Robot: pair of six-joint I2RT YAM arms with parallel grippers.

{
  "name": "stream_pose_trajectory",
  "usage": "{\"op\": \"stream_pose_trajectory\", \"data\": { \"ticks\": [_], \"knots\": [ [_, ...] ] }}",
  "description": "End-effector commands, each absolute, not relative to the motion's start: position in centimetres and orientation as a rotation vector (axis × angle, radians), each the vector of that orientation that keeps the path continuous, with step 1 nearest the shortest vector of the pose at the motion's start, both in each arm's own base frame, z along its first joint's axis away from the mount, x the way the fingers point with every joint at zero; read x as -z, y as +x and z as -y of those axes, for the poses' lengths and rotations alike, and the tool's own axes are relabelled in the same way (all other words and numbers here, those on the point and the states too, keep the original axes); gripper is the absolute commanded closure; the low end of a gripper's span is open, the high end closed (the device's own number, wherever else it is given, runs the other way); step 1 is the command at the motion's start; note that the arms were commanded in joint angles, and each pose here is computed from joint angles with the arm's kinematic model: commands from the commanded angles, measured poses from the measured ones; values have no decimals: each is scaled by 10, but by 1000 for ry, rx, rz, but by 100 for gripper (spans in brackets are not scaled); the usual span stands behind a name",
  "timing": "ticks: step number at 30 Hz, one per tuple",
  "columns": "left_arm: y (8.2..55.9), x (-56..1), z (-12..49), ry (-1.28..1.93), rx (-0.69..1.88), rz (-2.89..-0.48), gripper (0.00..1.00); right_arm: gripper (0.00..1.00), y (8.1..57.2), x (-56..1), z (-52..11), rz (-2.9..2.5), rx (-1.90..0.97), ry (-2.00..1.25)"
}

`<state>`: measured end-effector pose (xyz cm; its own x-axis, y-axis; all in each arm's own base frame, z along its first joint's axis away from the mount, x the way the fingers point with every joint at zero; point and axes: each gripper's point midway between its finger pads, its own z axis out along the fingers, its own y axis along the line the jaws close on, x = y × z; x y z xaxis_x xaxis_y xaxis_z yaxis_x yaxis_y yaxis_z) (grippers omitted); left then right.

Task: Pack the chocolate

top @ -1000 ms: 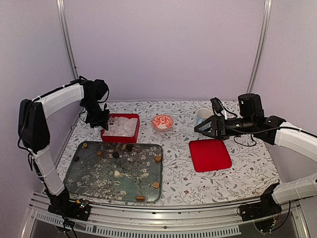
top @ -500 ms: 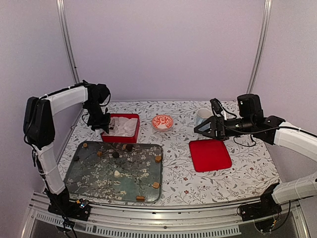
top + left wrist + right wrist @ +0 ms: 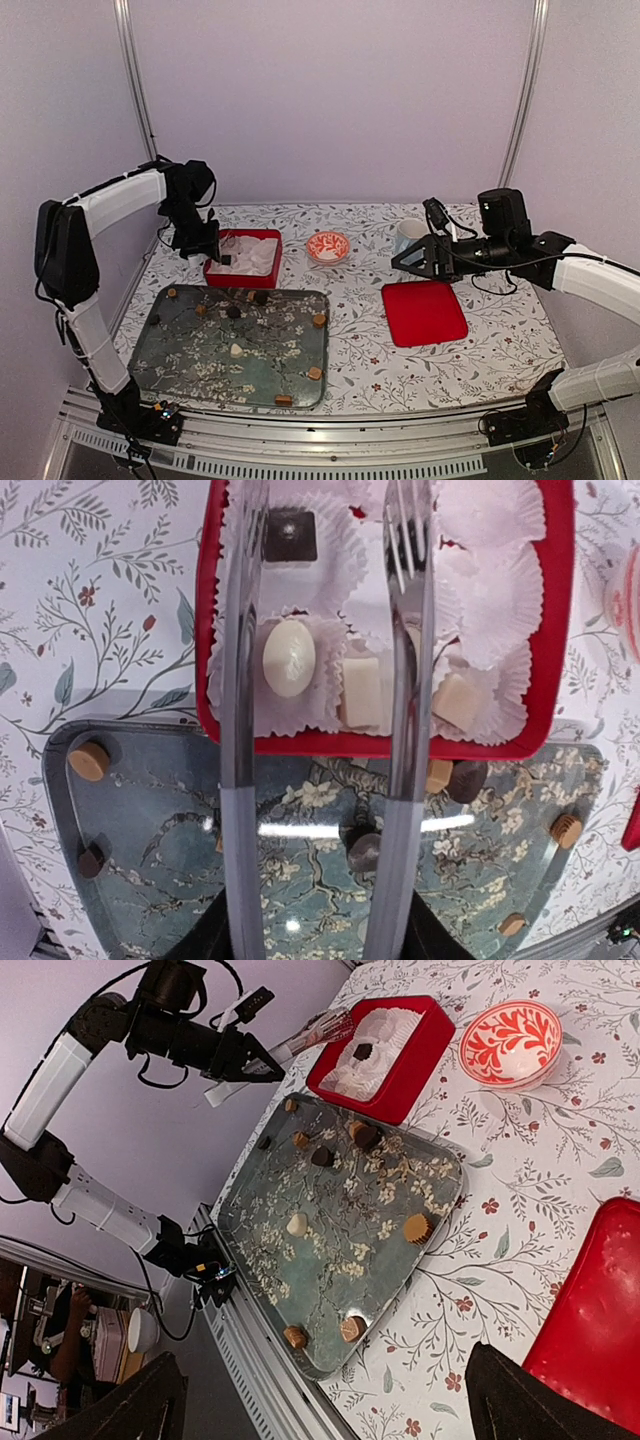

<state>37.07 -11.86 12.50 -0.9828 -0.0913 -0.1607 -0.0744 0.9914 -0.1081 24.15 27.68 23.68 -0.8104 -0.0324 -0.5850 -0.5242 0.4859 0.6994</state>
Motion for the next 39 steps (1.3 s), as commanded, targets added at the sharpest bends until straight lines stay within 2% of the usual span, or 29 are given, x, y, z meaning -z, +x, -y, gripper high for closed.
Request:
{"op": "stream_pose_trajectory", "data": {
  "ticks": [1, 11, 21, 28, 39],
  "knots": [
    [347, -163, 123, -106, 268, -2890, 60, 1, 244, -256, -277, -2173, -1288, -492],
    [256, -183, 142, 26, 386, -2903, 59, 1, 233, -259, -274, -2153, -1310, -523],
    [185, -152, 158, 84, 416, -3035, 56, 1, 227, -256, -274, -2147, -1343, -526],
    [174, -116, 156, 115, 278, -3116, 57, 1, 227, -257, -272, -2138, -1344, -512],
    [193, -102, 159, 195, 167, -3116, 60, 1, 226, -255, -269, -2146, -1335, -485]
  ]
}}
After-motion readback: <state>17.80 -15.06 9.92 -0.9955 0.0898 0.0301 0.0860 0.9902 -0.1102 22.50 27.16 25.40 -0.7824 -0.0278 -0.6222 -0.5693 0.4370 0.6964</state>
